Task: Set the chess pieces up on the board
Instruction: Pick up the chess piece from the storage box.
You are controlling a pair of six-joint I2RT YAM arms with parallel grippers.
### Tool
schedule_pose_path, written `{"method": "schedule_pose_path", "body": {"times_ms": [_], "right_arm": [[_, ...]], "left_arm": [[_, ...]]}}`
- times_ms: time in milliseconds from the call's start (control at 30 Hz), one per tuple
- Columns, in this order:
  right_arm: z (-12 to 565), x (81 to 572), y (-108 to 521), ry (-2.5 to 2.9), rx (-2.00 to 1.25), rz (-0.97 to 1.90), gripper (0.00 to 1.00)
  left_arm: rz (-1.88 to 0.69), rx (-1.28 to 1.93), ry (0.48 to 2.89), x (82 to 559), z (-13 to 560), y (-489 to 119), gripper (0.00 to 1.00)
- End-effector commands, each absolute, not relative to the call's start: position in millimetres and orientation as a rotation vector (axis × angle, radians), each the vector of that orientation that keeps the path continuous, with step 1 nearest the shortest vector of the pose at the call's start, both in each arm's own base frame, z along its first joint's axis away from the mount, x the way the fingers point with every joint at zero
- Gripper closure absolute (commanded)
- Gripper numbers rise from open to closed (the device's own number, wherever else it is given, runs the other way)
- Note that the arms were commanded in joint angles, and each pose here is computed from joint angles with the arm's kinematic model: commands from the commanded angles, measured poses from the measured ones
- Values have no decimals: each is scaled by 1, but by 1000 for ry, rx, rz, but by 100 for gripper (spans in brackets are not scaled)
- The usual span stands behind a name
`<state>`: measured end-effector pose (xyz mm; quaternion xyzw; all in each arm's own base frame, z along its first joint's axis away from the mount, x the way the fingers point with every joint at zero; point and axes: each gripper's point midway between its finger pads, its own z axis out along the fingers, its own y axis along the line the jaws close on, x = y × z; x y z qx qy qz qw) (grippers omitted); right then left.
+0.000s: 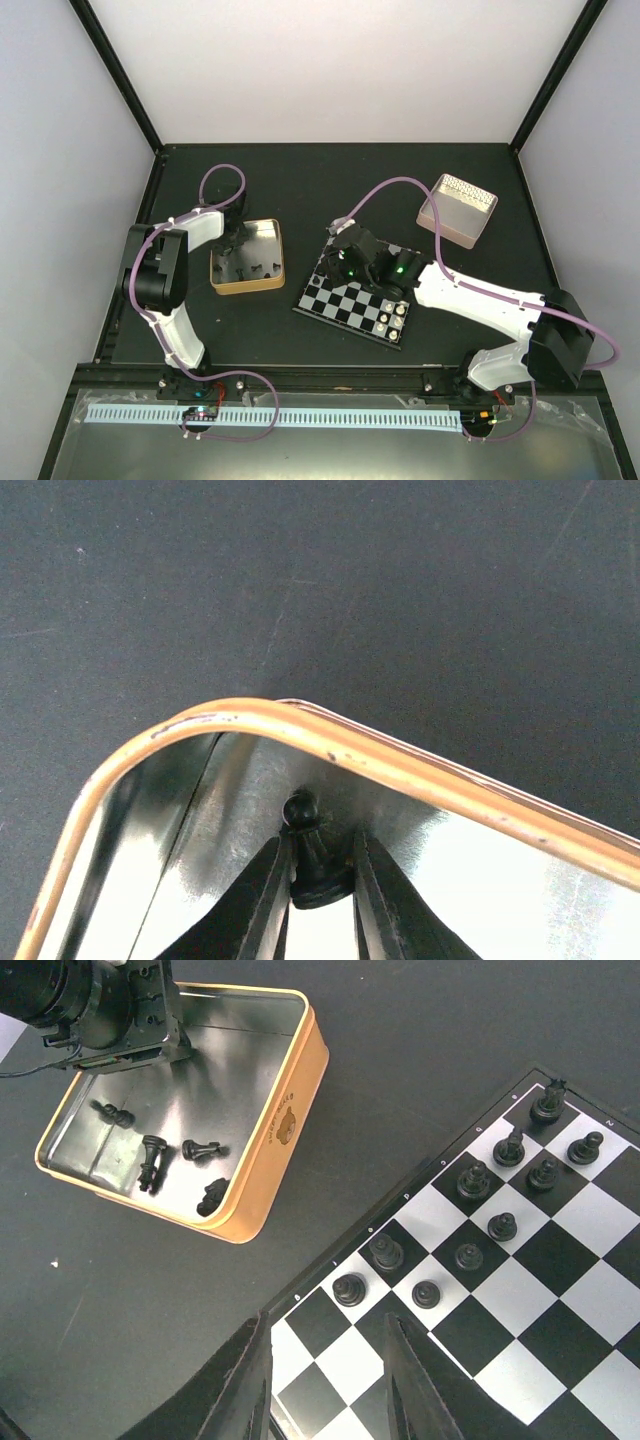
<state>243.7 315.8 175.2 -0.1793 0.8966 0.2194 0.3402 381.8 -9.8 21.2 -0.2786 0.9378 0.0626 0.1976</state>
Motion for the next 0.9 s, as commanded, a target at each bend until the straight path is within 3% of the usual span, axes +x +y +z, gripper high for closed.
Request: {"method": "schedule_pose_path", "body": {"times_ms": [0, 367, 633, 867], "right_arm": [[183, 246, 311, 2310, -433, 578, 67], [190, 246, 312, 2288, -409, 619, 67], [198, 246, 319, 2281, -347, 897, 66], [212, 245, 323, 2254, -264, 1280, 59]], "left_arm": [[175, -767, 2643, 378, 21, -8, 83], [-23, -682, 2642, 366, 43, -29, 83], [-640, -455, 2594, 336, 95, -100, 81], [-1188, 2, 2355, 305, 174, -173, 81]]}}
